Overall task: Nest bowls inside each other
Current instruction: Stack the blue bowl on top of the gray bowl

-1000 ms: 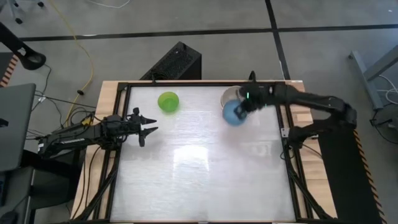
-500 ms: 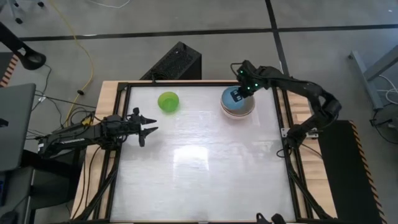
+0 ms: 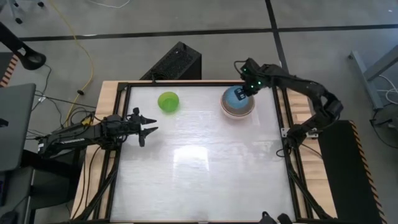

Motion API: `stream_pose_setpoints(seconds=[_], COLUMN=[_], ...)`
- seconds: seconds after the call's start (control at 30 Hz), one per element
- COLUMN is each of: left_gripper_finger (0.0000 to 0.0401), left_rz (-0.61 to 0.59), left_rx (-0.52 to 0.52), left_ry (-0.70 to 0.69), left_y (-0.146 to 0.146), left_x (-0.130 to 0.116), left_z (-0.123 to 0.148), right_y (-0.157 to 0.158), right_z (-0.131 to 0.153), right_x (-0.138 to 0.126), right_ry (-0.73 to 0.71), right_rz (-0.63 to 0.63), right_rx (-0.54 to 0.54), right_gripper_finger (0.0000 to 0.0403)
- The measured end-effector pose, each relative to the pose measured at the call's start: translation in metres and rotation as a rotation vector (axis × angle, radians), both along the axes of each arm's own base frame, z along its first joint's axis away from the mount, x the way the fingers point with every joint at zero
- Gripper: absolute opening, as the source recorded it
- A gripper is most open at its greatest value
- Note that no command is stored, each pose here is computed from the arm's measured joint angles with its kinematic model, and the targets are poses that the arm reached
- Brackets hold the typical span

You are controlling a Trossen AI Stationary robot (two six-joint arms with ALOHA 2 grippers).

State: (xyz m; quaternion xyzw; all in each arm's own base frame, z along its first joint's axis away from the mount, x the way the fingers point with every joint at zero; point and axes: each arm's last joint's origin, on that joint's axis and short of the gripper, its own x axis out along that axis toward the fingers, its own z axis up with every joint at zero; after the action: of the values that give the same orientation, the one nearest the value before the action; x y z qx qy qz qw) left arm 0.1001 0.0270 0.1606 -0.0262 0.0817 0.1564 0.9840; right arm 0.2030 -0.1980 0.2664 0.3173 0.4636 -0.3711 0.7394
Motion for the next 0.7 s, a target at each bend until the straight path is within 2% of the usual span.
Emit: stream_pose_setpoints(seconds=[0.7], left_gripper_finger=[0.0158], left_rz=[0.0], left_rx=[0.0], left_ry=[0.0], left_y=[0.0], left_x=[0.0], left_z=[0.0], right_y=[-0.008], right_z=[-0.022], right_x=[0.008], right_ry=[0.108], right_rz=[-0.025], right_rx=[0.022], right_gripper_finger=[0.0019])
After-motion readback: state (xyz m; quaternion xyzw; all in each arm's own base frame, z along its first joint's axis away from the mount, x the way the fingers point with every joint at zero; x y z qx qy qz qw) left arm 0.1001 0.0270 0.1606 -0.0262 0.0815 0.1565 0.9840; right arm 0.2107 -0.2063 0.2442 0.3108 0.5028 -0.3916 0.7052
